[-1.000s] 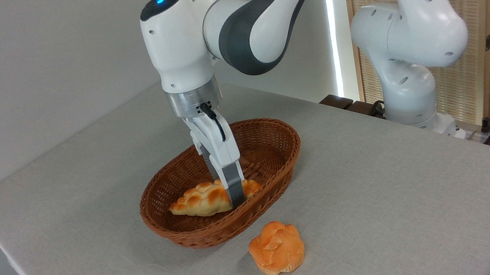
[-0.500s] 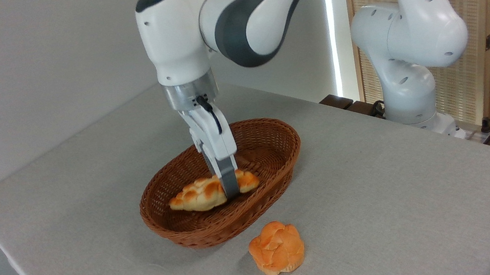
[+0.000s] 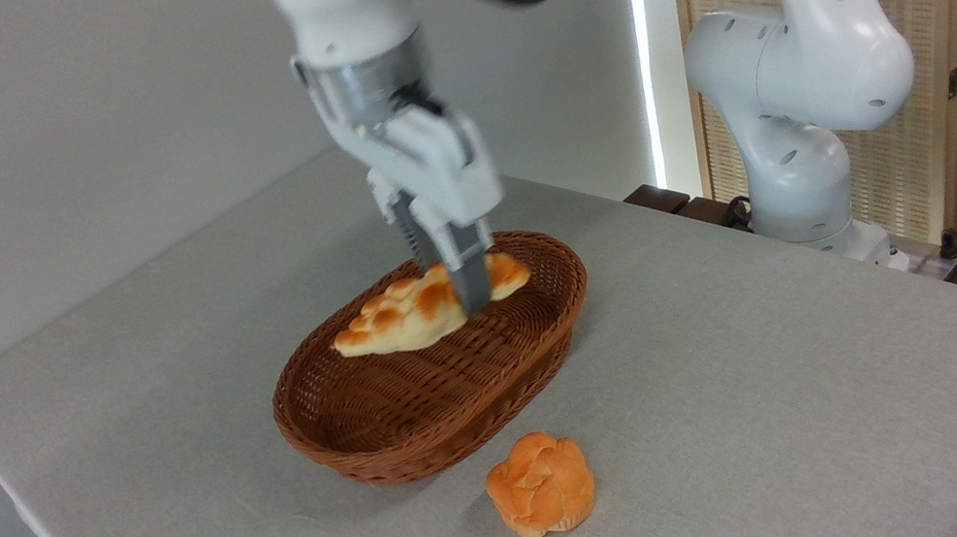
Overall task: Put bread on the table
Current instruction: 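Lift the braided roll up out of the wicker basket, then carry the roll beside the orange bun and lower it onto the table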
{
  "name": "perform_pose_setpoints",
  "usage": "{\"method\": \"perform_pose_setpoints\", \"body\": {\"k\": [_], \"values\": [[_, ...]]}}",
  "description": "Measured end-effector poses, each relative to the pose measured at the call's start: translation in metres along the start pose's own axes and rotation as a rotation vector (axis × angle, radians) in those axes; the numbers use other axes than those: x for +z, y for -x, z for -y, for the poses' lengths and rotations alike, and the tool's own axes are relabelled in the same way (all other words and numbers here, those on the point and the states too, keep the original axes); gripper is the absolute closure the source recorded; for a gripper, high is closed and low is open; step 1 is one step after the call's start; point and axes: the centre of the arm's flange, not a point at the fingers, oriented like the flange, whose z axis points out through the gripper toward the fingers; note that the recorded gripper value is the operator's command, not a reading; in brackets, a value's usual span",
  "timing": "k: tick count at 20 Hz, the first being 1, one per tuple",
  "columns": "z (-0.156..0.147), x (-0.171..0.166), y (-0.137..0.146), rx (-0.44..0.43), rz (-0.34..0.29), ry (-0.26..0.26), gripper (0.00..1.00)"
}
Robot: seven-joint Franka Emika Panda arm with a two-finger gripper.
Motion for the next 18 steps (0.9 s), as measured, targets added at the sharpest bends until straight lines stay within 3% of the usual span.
{"method": "perform_pose_setpoints", "body": {"k": [2,4,8,10,14,16,18], "values": [[0.018,-0.023,0.035,-0.061,-0.031,-0.016,0.56],[0.041,-0.034,0.075,-0.117,-0.017,-0.056,0.56],[0.093,-0.019,0.140,-0.183,0.006,-0.091,0.55],[0.117,0.002,0.167,-0.188,0.017,-0.079,0.41],[0.147,0.049,0.179,-0.177,0.126,-0.065,0.08],[0.155,0.073,0.175,-0.163,0.190,-0.046,0.01],[0.160,0.089,0.174,-0.153,0.235,-0.032,0.00]]}}
